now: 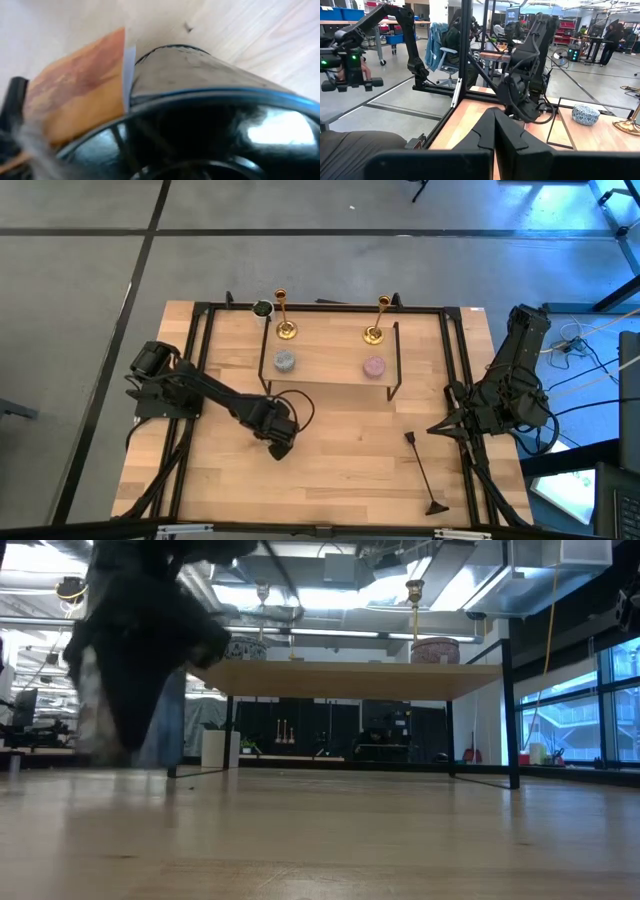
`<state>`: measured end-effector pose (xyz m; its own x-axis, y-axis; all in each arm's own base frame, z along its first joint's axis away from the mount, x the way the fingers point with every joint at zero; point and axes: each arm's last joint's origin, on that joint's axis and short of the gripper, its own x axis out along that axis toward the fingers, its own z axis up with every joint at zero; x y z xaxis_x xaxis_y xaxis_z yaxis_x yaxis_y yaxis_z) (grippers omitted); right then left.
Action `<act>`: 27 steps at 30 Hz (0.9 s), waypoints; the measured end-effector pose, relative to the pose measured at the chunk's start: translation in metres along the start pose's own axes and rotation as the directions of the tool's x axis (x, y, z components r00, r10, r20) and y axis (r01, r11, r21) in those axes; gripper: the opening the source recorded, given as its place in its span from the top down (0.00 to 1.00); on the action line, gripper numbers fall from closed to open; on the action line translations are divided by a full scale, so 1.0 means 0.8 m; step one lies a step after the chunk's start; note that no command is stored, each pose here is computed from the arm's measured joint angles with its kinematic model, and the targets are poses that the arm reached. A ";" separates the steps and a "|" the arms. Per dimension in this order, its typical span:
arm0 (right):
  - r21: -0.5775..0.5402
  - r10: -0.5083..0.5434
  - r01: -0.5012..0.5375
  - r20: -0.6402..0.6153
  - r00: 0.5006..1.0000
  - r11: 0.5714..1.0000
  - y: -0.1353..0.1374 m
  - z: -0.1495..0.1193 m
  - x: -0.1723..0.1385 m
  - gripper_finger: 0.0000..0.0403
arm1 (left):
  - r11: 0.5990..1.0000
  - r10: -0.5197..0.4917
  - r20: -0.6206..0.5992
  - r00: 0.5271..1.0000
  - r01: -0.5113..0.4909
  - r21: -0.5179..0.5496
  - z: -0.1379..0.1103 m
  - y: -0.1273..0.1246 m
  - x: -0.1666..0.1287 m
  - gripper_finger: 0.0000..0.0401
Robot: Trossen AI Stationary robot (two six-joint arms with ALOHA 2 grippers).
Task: Pick & Place candle stick holders
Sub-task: Put the silver scented candle on the shelf
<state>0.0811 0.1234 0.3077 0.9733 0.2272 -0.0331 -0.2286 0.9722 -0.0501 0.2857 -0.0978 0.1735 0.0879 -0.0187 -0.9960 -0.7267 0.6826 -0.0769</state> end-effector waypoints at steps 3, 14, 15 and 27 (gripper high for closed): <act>0.000 0.000 0.000 0.000 1.000 1.000 0.000 0.000 0.000 1.00 | 1.000 -0.007 0.033 0.999 0.007 -0.011 0.005 -0.011 -0.021 0.13; 0.009 0.000 0.000 0.000 1.000 1.000 0.000 0.000 0.000 1.00 | 0.978 -0.195 0.249 0.949 0.207 -0.020 0.048 -0.058 -0.140 0.13; 0.011 0.000 0.000 0.000 1.000 1.000 0.000 0.000 0.000 1.00 | 0.977 -0.199 0.254 0.946 0.210 -0.017 0.054 -0.061 -0.149 0.13; 0.016 0.000 0.000 0.002 1.000 1.000 0.000 0.000 0.000 1.00 | 0.996 -0.048 0.237 0.970 0.063 -0.056 0.159 -0.060 -0.214 0.13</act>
<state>0.0811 0.1234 0.3080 0.9733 0.2275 -0.0313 -0.2285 0.9729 -0.0343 0.3921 -0.0348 0.3538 0.2818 0.1220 -0.9517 -0.7566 0.6382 -0.1422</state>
